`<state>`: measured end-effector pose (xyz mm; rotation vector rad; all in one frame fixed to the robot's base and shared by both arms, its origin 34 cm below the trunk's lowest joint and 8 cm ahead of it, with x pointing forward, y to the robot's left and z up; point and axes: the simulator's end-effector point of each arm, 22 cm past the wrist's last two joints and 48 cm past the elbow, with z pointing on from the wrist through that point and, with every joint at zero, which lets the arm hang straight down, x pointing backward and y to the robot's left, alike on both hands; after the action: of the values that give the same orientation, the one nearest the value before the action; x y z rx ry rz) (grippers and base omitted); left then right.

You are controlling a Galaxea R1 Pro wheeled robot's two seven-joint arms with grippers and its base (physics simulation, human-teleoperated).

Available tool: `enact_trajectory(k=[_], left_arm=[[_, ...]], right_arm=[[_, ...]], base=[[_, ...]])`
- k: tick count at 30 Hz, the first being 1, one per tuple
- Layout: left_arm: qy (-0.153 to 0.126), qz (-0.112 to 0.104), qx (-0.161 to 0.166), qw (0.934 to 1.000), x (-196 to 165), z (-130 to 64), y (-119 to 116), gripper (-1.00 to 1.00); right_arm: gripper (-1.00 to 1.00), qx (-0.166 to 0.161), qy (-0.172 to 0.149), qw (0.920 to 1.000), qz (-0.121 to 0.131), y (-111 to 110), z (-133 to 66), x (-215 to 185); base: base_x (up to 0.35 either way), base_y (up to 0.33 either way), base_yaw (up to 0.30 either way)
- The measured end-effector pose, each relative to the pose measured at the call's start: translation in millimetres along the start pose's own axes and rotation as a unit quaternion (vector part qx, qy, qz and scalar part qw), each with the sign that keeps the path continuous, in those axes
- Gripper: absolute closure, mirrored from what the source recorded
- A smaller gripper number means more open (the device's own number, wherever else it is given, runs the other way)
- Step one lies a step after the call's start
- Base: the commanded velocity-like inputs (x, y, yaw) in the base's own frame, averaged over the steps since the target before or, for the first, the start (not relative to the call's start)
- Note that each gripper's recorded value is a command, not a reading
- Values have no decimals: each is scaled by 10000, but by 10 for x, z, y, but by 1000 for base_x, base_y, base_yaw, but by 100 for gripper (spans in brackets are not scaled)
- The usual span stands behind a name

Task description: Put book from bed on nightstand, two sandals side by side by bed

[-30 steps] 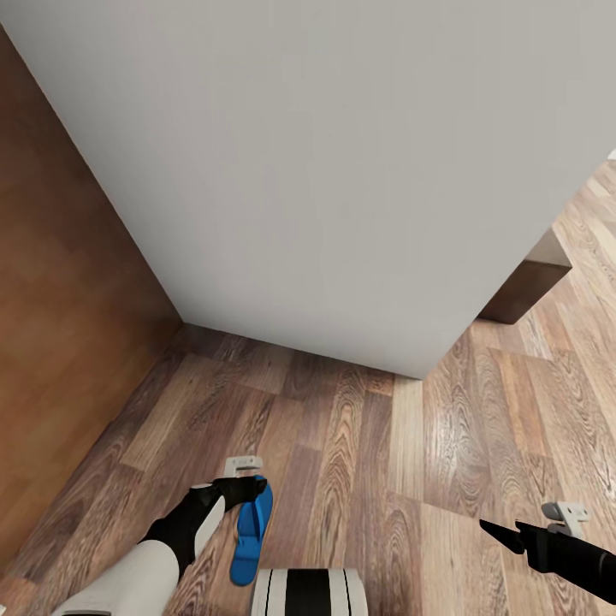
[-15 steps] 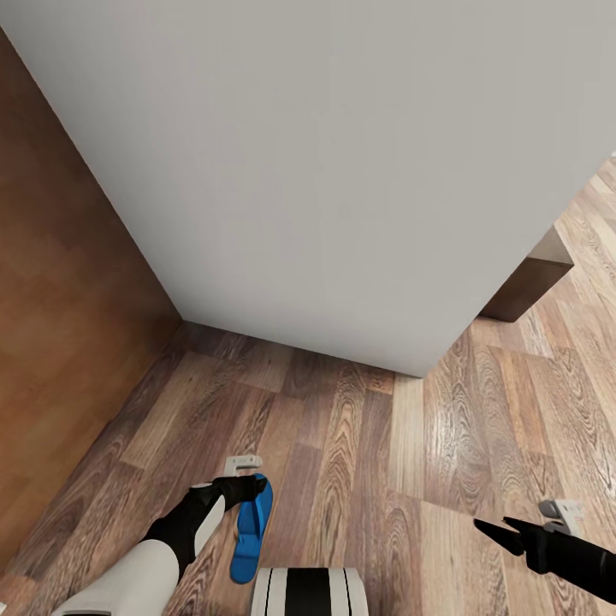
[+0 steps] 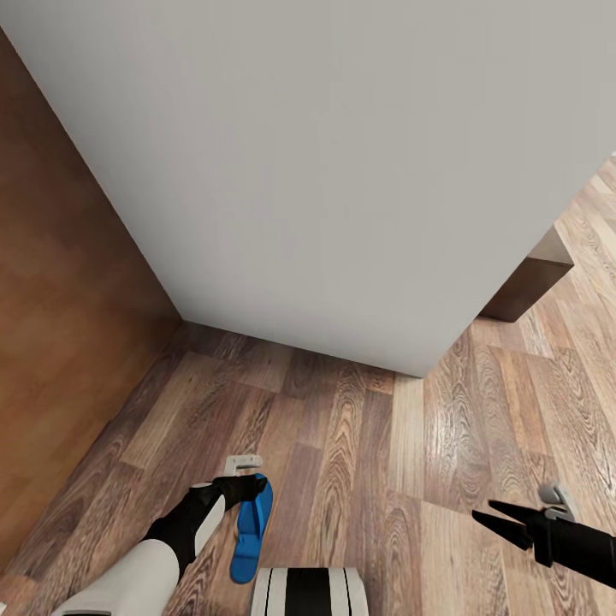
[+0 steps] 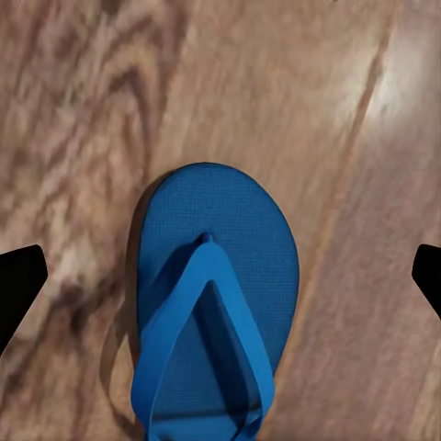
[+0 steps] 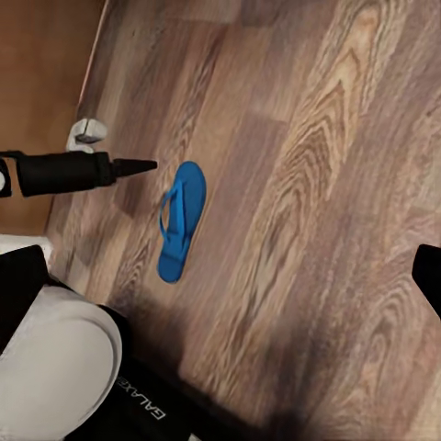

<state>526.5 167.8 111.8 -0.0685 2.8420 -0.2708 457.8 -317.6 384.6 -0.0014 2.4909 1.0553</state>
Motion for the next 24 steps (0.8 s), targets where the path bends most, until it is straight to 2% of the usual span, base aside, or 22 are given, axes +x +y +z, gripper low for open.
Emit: enact_trajectory(k=[8, 24], left_arm=[[124, -17, -10, 9999, 127, 80, 25, -100], [286, -46, -24, 9996, 315, 196, 61, -100]], right_arm=[[-100, -182, 44, 9998, 16, 25, 62, -17], [-100, -190, 158, 9996, 142, -53, 136, 59]], base=[[0, 0, 0], [0, 0, 0]])
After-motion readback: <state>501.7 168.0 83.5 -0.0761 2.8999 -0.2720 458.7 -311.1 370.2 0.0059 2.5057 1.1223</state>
